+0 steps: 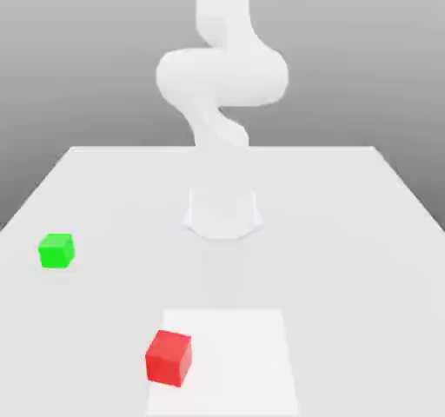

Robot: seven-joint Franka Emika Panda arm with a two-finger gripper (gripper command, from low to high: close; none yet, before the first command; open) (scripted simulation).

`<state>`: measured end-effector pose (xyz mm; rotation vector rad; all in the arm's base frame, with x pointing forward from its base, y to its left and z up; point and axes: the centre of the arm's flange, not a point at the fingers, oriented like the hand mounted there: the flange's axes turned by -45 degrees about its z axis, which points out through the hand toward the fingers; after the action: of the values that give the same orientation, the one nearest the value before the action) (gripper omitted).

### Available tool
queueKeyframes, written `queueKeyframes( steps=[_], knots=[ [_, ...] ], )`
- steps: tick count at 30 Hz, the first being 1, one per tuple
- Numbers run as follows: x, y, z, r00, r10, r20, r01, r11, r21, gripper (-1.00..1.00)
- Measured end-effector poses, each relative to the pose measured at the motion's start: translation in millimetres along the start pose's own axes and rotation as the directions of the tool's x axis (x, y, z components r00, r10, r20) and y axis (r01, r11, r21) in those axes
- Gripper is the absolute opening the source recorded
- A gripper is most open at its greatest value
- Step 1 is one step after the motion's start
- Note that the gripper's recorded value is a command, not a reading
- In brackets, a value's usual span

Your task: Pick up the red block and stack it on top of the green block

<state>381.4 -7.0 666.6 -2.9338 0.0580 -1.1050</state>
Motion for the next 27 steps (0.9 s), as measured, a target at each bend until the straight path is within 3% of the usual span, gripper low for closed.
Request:
queueKeyframes(
  steps=[9, 20, 23, 27],
  knots=[
    [-59, 31, 189, 0.955, 0.091, 0.282, -0.080, 0.996, -0.051, 0.00],
    [-217, 71, 350, 0.788, 0.217, 0.576, -0.160, 0.976, -0.149, 0.00],
    [-261, 75, 378, 0.742, 0.237, 0.628, -0.167, 0.971, -0.169, 0.00],
    [-295, 76, 413, 0.733, 0.239, 0.636, -0.168, 0.971, -0.172, 0.00]
  ],
)
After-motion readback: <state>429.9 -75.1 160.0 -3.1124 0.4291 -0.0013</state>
